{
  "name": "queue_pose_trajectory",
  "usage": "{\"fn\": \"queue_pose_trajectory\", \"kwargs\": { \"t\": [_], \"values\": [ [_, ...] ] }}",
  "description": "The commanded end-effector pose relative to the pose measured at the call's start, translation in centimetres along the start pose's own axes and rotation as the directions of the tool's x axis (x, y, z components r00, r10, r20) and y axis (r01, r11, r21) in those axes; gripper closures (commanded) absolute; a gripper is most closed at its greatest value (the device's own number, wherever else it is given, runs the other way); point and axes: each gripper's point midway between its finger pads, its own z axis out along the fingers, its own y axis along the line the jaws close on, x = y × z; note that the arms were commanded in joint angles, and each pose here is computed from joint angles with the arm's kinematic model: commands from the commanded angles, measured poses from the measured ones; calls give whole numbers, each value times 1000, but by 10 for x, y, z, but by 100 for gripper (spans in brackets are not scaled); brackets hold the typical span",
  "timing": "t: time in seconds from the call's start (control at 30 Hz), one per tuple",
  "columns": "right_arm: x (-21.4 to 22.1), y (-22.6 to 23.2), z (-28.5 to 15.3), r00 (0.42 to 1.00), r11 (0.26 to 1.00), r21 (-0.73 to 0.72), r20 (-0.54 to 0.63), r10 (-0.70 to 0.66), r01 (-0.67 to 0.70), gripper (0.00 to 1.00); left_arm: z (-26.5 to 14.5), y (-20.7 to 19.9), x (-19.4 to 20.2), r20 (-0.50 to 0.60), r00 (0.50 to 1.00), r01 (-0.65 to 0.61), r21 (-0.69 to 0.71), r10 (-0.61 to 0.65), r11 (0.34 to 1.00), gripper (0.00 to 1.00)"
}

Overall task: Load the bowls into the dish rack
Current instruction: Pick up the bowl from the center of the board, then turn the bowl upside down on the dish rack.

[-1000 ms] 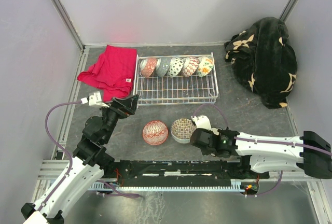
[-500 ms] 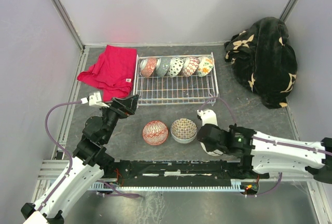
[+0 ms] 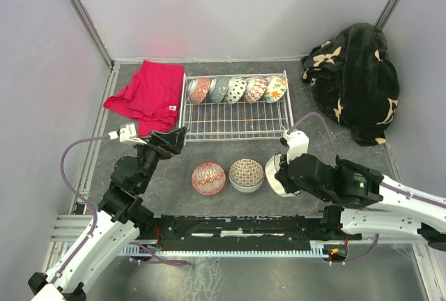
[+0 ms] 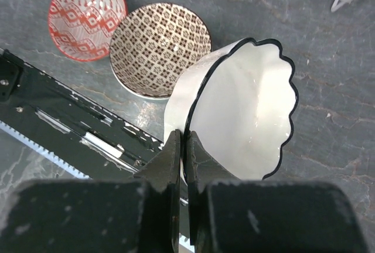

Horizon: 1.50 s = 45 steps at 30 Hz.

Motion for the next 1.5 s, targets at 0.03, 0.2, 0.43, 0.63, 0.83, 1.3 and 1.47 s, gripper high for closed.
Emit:
{"fn": "queue_pose_trajectory", "kwargs": {
  "t": [0.03, 0.2, 0.43, 0.63, 0.83, 1.3, 1.47],
  "values": [
    [-60, 13, -25, 984, 999, -45, 177, 31, -24, 99, -1, -19, -20, 51, 998, -36, 62, 33, 997, 1],
    [-101, 18, -42, 961, 999, -40, 273, 37, -27, 99, -1, -20, -20, 52, 998, -36, 66, 32, 997, 1],
    [-156, 24, -52, 934, 999, -18, 356, 38, -34, 99, -2, -20, -21, 54, 998, -34, 69, 31, 997, 1],
    [-200, 27, -30, 928, 997, -40, 364, 77, -67, 99, -4, -21, -23, 59, 998, -32, 75, 28, 997, 1],
    [-237, 23, 2, 925, 993, -74, 364, 111, -91, 99, -4, -22, -22, 55, 998, -31, 78, 27, 996, 1],
    [-257, -29, 79, 906, 956, -171, 315, 283, -240, 99, -4, -23, -22, 56, 998, -29, 84, 25, 996, 1],
    [-249, -45, 97, 895, 940, -179, 298, 333, -290, 99, -4, -23, -22, 56, 998, -29, 82, 24, 996, 1]
  ]
}}
